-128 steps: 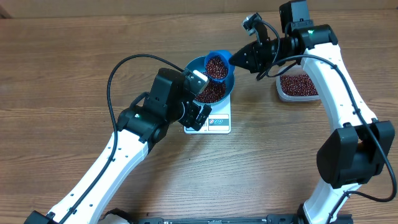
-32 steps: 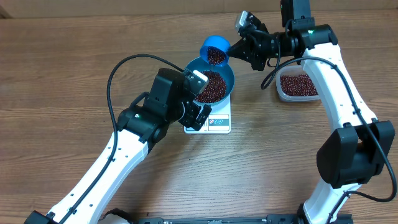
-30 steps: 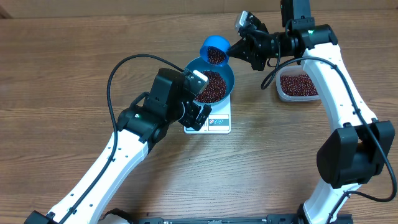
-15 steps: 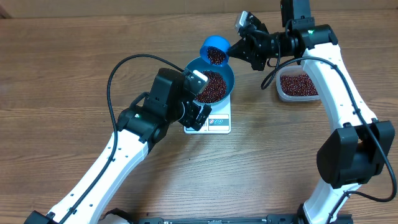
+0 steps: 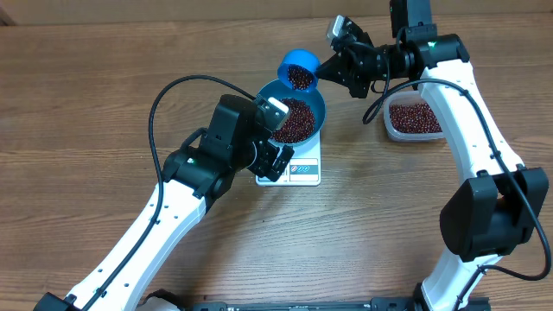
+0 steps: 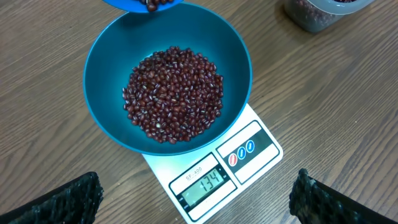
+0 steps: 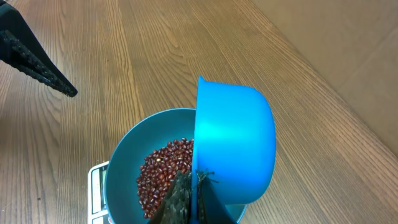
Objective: Scoop item into bowl and weigh 150g on scale
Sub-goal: 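Hold the scoop tilted over the bowl, trickling beans in slowly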
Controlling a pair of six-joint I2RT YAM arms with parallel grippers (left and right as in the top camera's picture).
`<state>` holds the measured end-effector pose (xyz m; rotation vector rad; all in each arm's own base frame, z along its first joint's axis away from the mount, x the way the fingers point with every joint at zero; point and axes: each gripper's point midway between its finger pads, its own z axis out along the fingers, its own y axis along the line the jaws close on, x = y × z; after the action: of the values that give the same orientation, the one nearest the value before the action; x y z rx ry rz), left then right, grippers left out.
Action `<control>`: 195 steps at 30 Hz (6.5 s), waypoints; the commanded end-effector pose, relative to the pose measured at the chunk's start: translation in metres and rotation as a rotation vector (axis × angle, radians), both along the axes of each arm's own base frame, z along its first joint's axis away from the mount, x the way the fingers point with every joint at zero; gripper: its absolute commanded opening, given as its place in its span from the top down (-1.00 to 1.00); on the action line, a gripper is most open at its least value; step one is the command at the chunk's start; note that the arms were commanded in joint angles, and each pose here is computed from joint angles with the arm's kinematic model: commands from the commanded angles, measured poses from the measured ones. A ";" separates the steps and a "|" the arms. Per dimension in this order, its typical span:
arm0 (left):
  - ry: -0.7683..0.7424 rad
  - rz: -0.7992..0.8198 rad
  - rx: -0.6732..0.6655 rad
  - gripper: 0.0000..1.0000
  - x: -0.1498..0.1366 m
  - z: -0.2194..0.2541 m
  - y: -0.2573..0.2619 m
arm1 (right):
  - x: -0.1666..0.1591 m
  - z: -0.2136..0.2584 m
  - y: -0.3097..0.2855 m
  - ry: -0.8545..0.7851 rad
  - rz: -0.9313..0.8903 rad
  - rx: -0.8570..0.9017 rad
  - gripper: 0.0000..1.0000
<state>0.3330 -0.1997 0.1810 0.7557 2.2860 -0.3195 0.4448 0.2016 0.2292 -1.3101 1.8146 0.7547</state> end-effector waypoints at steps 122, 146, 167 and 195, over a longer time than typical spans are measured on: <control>0.006 0.011 -0.013 -0.99 0.000 0.000 0.001 | -0.011 0.036 0.008 -0.102 0.080 0.054 0.93; 0.006 0.011 -0.013 -0.99 0.000 0.000 0.001 | -0.001 0.034 0.004 -0.208 0.094 -0.002 0.93; 0.006 0.011 -0.014 -0.99 0.000 0.000 0.001 | -0.002 0.027 0.000 -0.191 0.080 -0.039 0.92; 0.006 0.011 -0.013 -0.99 0.000 0.000 0.001 | -0.014 0.028 0.005 0.230 -0.122 0.106 0.93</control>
<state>0.3329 -0.1996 0.1810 0.7558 2.2864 -0.3195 0.4344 0.2015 0.2249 -1.1228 2.0175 0.9160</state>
